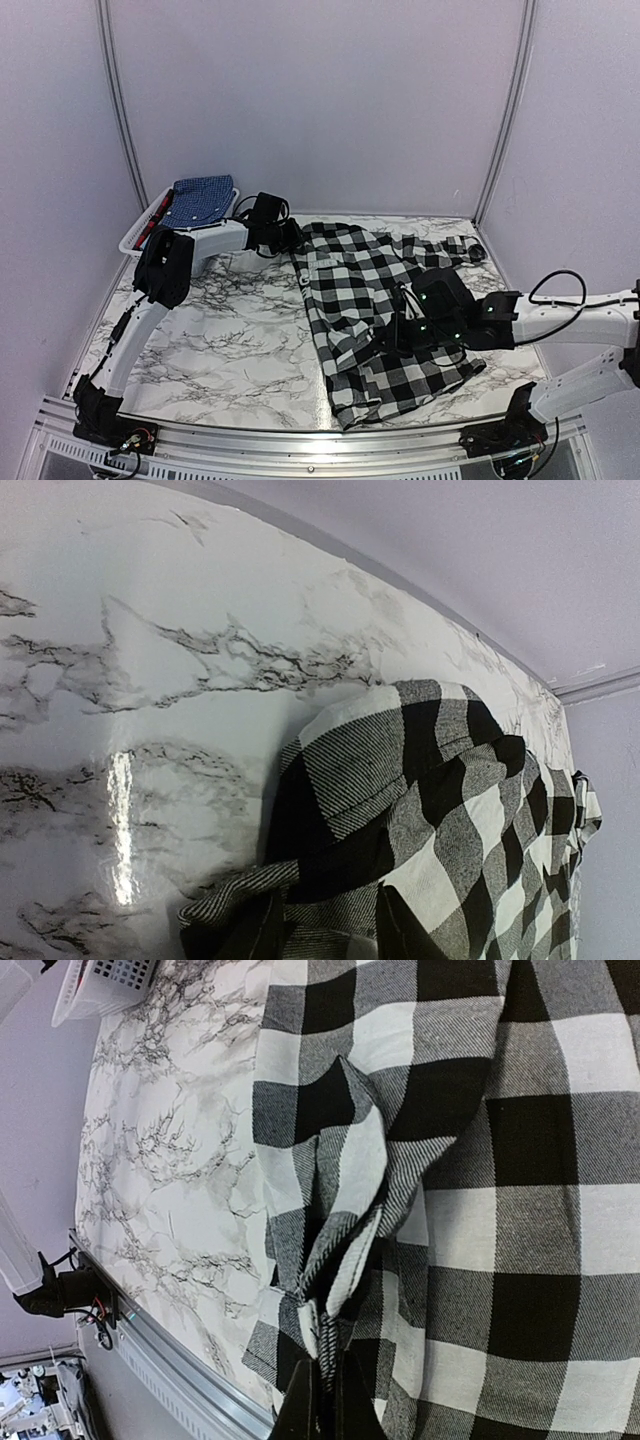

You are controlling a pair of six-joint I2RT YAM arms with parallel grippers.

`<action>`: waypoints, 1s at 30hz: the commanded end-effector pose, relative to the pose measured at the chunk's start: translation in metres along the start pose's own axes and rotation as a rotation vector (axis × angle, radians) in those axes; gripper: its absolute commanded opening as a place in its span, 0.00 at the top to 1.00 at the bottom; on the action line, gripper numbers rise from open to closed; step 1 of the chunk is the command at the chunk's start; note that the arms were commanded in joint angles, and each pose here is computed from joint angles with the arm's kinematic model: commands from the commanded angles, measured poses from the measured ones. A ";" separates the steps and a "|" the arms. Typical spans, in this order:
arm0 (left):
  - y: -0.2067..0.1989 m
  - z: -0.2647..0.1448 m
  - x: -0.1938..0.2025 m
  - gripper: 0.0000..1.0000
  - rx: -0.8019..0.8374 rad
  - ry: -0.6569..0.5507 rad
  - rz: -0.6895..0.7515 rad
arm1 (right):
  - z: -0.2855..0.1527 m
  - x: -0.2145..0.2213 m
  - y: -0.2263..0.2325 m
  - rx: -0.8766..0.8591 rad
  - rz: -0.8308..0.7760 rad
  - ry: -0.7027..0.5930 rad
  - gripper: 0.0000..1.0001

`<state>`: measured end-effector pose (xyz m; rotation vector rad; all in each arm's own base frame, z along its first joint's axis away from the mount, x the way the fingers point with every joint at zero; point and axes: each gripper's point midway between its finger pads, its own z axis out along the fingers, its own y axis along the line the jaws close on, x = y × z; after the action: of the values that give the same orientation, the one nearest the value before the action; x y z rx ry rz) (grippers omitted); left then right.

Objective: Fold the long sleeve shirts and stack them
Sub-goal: Fold the flattened shirt at the center of the board.

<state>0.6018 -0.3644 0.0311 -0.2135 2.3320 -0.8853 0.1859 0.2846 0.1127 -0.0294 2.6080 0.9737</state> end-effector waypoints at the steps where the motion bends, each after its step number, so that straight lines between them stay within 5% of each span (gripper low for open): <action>1: -0.001 -0.009 -0.001 0.67 -0.018 0.029 0.008 | 0.007 0.016 -0.016 0.024 0.036 0.027 1.00; 6: -0.016 -0.020 -0.014 0.65 0.004 0.001 0.027 | 0.018 0.034 -0.048 0.091 0.058 0.060 1.00; 12: -0.054 -0.049 -0.043 0.58 0.069 -0.058 0.082 | 0.014 0.026 -0.048 0.146 0.018 0.036 0.65; 16: -0.087 -0.081 -0.067 0.55 0.120 -0.110 0.132 | 0.000 0.011 -0.039 0.179 -0.016 -0.016 0.55; 21: -0.109 -0.118 -0.062 0.61 0.134 -0.107 0.154 | -0.011 -0.005 -0.026 0.265 -0.074 -0.086 0.59; 26: -0.124 -0.132 -0.008 0.67 0.160 0.004 0.169 | 0.007 -0.008 -0.013 0.270 -0.097 -0.101 0.82; 30: -0.123 -0.139 0.053 0.69 0.142 0.100 0.170 | 0.021 -0.013 -0.011 0.272 -0.107 -0.114 0.88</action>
<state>0.5206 -0.3762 0.2105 0.0143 2.1826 -0.9789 0.1931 0.2802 0.0948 -0.0565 2.6269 0.5941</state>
